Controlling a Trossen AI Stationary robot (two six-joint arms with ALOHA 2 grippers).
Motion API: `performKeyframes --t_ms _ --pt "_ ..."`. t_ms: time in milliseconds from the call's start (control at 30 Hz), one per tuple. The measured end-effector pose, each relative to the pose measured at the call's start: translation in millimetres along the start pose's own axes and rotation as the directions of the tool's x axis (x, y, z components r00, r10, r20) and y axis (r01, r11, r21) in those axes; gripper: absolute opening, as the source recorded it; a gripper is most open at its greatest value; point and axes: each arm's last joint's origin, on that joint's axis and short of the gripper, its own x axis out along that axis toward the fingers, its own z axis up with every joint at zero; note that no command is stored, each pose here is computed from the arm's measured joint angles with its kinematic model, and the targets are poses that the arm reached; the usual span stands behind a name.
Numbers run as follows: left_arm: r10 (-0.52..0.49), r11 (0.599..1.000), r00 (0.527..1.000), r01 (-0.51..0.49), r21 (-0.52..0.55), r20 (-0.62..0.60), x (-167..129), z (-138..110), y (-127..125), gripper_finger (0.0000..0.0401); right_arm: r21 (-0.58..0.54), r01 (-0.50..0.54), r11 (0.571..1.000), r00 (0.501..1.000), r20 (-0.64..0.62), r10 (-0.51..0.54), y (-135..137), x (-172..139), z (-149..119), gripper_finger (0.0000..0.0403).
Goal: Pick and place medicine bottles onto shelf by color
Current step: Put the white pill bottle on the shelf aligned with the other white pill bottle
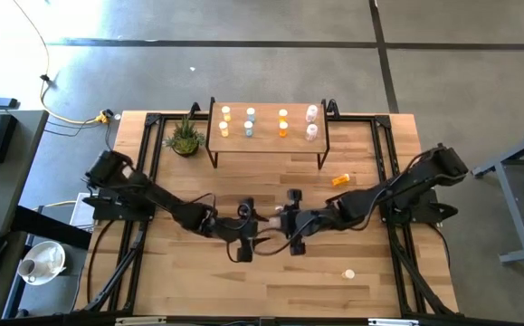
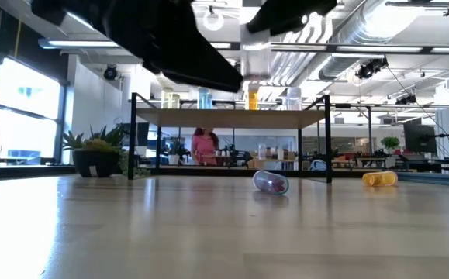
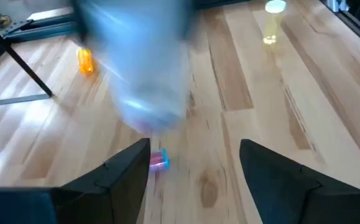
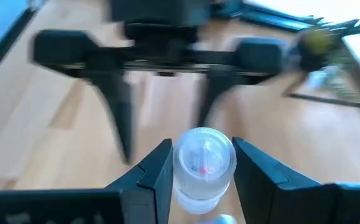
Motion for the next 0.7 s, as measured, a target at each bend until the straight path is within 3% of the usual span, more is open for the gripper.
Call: performKeyframes --t_ms 167,400,700 --pt "-0.003 1.0 1.0 0.003 -0.001 -0.008 -22.7 14.0 6.8 0.0239 0.035 0.166 0.986 0.983 0.07 -0.168 -18.7 -32.1 16.9 0.0119" --pt "0.004 1.0 1.0 -0.004 0.003 0.007 -47.9 25.9 10.8 0.0239 0.114 0.306 0.945 0.921 0.215 -0.324 -50.3 -89.5 36.9 0.0119" --pt "0.069 0.998 0.997 -0.069 0.01 0.017 -64.7 32.4 14.4 0.0239 0.295 0.499 0.815 0.765 0.292 -0.574 -97.3 -155.5 42.4 0.0119"
